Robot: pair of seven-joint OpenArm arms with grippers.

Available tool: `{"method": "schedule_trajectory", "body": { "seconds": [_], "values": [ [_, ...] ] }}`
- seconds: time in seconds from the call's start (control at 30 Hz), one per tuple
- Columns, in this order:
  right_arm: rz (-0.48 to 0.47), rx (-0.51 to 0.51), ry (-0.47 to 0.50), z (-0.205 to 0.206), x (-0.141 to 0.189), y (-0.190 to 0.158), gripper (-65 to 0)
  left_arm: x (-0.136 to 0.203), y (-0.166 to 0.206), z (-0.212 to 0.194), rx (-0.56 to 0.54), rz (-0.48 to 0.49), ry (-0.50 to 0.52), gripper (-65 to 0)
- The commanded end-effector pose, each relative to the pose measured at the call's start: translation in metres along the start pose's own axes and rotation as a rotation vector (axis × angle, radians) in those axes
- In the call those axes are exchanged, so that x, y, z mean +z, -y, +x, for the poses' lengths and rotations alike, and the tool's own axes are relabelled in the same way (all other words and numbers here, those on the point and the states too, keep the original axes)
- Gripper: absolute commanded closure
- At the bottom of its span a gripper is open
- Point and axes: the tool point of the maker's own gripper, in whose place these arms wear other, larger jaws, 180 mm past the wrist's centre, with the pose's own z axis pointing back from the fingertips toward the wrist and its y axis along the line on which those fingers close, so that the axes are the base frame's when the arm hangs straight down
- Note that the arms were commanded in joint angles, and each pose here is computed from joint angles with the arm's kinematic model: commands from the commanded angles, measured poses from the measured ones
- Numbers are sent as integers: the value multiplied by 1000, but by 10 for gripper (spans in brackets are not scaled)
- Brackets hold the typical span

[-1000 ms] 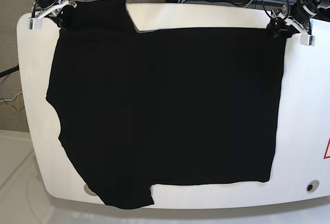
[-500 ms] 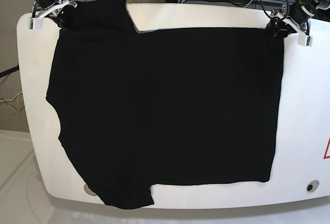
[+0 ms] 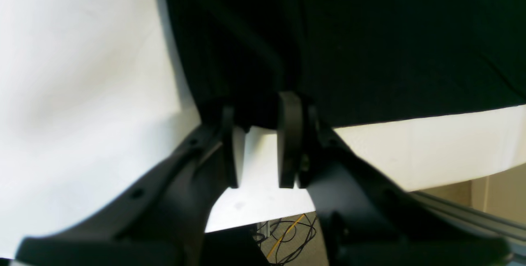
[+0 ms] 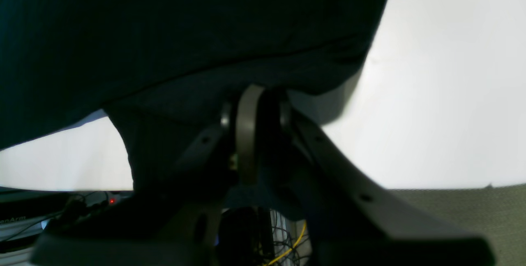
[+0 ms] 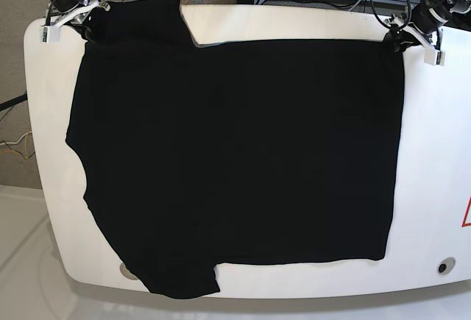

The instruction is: Fold the T-shirt properly

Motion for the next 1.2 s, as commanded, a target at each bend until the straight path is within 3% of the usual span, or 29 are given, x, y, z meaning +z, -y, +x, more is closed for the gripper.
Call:
{"method": "schedule_trajectory", "body": {
  "seconds": [0.0, 0.1, 0.37, 0.5, 0.63, 0.77, 0.97, 1.17],
  "values": [
    [9, 20, 39, 12, 4, -1, -67, 5, 0, 11, -21, -5, 28, -97],
    [13, 19, 41, 12, 3, -2, -63, 4, 1, 12, -22, -10, 33, -117],
    [6, 15, 35, 10, 4, 0, -53, 3, 0, 2, -20, -6, -11, -306],
    [6, 16, 37, 11, 4, 0, -50, 3, 0, 1, -20, -7, -23, -317],
    [6, 16, 40, 11, 5, 0, -46, 4, -1, 1, -19, -7, -20, -293],
    [2, 14, 35, 9, 5, 1, -53, 1, 1, 5, -18, -10, 3, -214],
    [2, 12, 36, 9, 6, 1, -45, 1, 2, 7, -20, -11, 15, 0],
    [0, 11, 28, 8, 5, 1, -1, 2, 3, 9, -20, -13, 26, 0]
  ]
}}
